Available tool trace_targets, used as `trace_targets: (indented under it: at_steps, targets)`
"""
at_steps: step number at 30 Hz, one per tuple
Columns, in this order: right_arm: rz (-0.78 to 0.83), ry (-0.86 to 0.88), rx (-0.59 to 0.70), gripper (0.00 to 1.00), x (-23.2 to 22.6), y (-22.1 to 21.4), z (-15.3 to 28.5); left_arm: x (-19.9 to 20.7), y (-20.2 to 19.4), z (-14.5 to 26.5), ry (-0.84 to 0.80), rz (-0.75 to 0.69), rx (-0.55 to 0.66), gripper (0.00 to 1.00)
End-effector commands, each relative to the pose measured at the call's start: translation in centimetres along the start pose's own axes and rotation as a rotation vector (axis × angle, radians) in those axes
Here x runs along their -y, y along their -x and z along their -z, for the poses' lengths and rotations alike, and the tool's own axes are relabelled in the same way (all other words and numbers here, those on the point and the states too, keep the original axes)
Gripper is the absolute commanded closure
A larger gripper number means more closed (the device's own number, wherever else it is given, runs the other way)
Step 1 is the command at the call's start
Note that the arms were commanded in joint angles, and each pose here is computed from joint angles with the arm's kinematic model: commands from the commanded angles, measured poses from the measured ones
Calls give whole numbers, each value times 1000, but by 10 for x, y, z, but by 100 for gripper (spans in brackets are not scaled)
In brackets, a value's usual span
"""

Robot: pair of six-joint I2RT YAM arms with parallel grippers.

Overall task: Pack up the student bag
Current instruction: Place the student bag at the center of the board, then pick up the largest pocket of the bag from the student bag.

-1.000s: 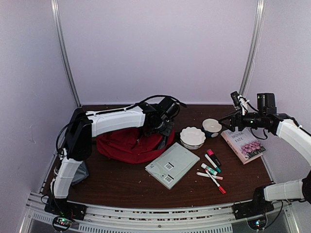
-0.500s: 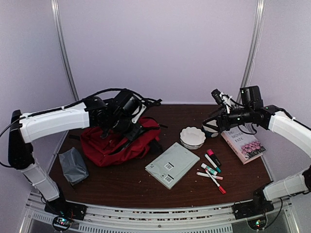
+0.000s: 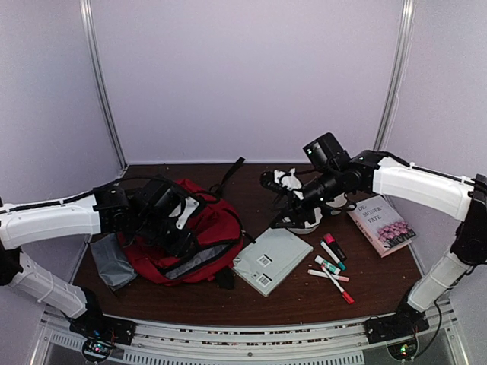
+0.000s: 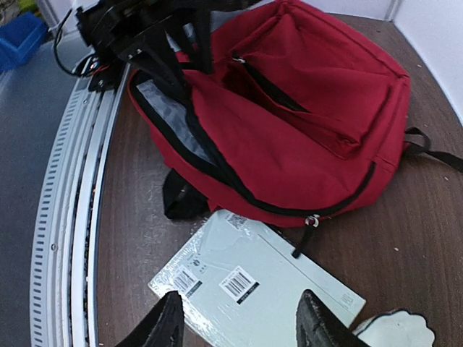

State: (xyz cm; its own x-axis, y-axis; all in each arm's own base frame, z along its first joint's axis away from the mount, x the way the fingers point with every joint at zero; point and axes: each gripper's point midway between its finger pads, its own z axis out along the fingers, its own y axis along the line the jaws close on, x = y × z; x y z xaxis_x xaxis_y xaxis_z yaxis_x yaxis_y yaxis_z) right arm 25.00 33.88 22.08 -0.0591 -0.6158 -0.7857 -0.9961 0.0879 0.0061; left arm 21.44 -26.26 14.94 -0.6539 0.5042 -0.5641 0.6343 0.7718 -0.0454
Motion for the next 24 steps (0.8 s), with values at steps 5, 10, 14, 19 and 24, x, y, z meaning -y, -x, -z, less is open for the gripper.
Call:
trace_targets:
  at_steps: [5, 10, 14, 19, 24]
  targets:
    - [171, 84, -97, 47, -58, -4, -30, -55, 9, 93, 142, 343, 256, 14]
    - [250, 53, -154, 42, -58, 0, -55, -129, -36, 121, 350, 640, 257, 12]
    - [246, 53, -163, 40, -52, 18, -82, -162, -55, 117, 440, 753, 215, 12]
    - [232, 91, -167, 39, -47, 30, -114, -201, -64, 95, 487, 825, 145, 13]
    - [227, 94, -192, 37, -41, 31, -140, -238, -62, 69, 487, 887, 104, 13]
